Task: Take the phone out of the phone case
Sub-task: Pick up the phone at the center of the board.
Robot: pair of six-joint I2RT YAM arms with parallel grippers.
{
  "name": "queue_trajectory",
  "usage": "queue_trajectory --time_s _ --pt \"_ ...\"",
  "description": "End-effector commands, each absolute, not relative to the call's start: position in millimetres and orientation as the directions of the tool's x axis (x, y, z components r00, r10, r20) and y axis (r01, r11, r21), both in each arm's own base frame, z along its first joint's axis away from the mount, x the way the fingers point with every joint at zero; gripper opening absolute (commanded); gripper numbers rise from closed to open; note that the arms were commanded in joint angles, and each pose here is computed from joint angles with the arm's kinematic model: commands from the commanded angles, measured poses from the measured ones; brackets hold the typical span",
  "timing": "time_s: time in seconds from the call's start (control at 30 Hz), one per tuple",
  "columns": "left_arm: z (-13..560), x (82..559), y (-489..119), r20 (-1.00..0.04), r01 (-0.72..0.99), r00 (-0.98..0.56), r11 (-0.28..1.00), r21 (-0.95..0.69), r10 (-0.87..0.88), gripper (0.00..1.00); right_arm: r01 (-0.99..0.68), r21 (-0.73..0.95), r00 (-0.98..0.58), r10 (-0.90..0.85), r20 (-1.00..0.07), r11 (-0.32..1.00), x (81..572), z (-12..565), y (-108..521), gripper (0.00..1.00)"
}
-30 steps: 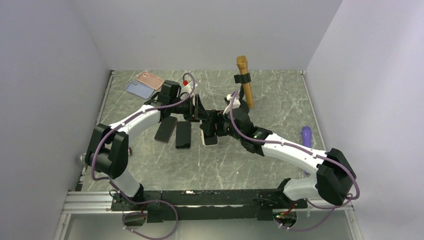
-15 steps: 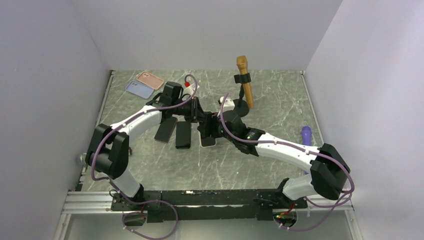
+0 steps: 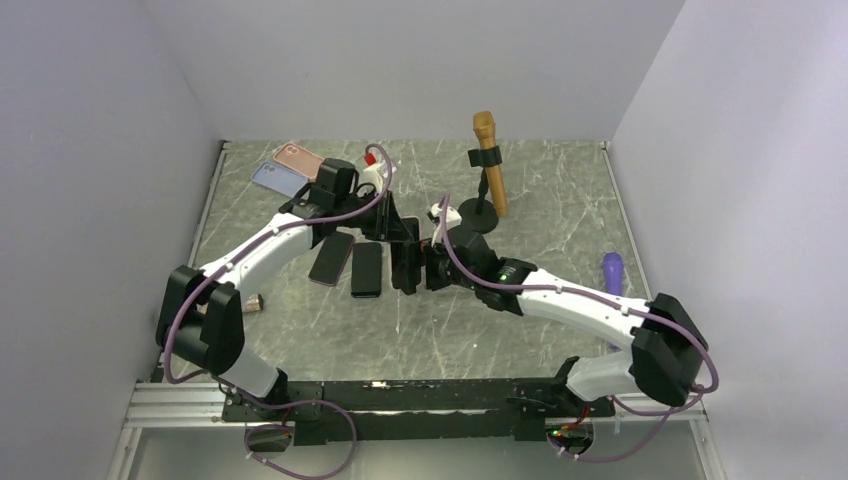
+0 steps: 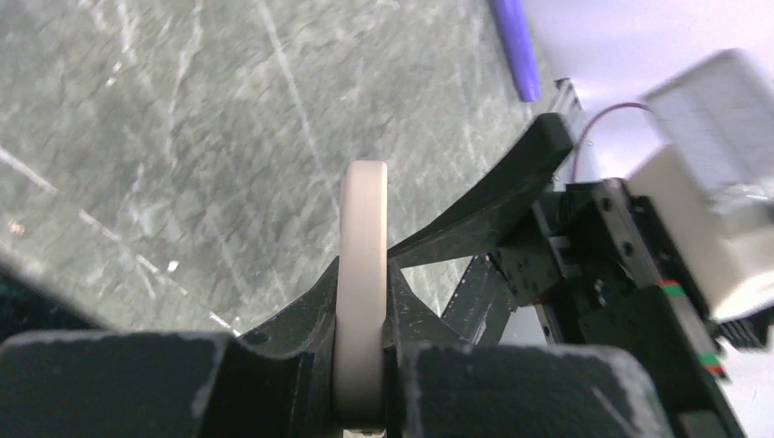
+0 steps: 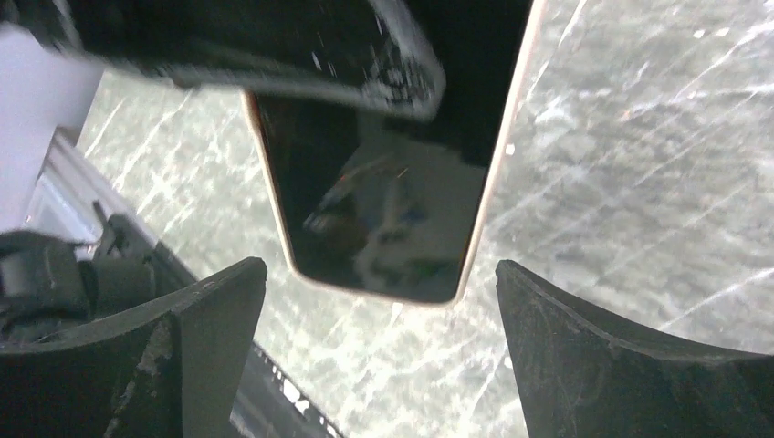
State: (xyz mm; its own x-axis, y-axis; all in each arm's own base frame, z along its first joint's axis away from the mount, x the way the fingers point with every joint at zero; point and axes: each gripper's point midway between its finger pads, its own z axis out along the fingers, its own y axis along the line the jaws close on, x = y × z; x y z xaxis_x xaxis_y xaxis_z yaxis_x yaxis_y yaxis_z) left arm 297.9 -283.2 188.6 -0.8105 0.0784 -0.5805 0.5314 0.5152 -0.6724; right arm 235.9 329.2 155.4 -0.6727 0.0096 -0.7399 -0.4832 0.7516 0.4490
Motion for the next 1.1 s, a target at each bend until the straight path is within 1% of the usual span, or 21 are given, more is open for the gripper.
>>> queue_trajectory --time_s 0.0,0.07,0.13,0.23,0.3,0.33,0.37,0.5,0.7,0.73,0.83,0.9,0.93,1.0,1.07 --pt "261 284 -298 -0.757 0.743 -0.649 0.277 -0.609 0.075 0.0 -0.581 0.481 -0.675 -0.059 -0.735 0.657 204 168 319 1.0" --pt "274 275 -303 -0.775 0.772 -0.628 0.189 -0.607 0.071 0.0 -0.649 0.503 -0.653 -0.078 -0.753 0.571 187 175 318 0.97" --pt "282 267 -304 -0.793 0.794 -0.605 0.127 -0.594 0.071 0.0 -0.689 0.526 -0.638 -0.073 -0.767 0.499 175 181 311 0.91" --pt "291 255 -306 -0.8 0.805 -0.593 0.036 -0.592 0.086 0.0 -0.717 0.587 -0.638 -0.015 -0.77 0.376 165 193 298 0.75" --pt "295 250 -307 -0.791 0.794 -0.605 -0.01 -0.608 0.093 0.0 -0.719 0.621 -0.649 0.017 -0.76 0.313 163 199 287 0.62" --pt "295 248 -307 -0.783 0.785 -0.614 -0.027 -0.618 0.099 0.0 -0.72 0.632 -0.655 0.019 -0.755 0.288 159 198 283 0.57" --pt "295 247 -307 -0.779 0.78 -0.618 -0.039 -0.624 0.104 0.0 -0.731 0.628 -0.647 0.023 -0.763 0.268 156 200 280 0.55" --pt "296 242 -308 -0.77 0.769 -0.627 -0.069 -0.636 0.117 0.0 -0.766 0.597 -0.609 0.026 -0.792 0.238 149 203 276 0.52" --pt "301 227 -314 -0.775 0.768 -0.617 -0.115 -0.631 0.136 0.0 -0.818 0.559 -0.554 0.073 -0.829 0.135 138 227 278 0.49" --pt "300 226 -315 -0.774 0.766 -0.617 -0.118 -0.632 0.142 0.0 -0.822 0.553 -0.548 0.08 -0.833 0.133 139 229 278 0.48" --pt "299 221 -319 -0.775 0.764 -0.612 -0.134 -0.631 0.157 0.0 -0.824 0.548 -0.542 0.079 -0.836 0.142 143 230 280 0.41" --pt "301 217 -319 -0.78 0.767 -0.604 -0.147 -0.624 0.161 0.0 -0.825 0.549 -0.544 0.075 -0.836 0.137 144 231 282 0.33" --pt "302 215 -319 -0.783 0.769 -0.6 -0.154 -0.621 0.164 0.0 -0.822 0.552 -0.548 0.071 -0.833 0.138 144 230 282 0.31" --pt "305 212 -319 -0.792 0.775 -0.589 -0.164 -0.61 0.163 0.0 -0.818 0.556 -0.553 0.063 -0.831 0.145 145 230 283 0.31" --pt "306 210 -319 -0.794 0.776 -0.585 -0.171 -0.607 0.165 0.0 -0.816 0.556 -0.554 0.062 -0.83 0.159 146 229 281 0.32"
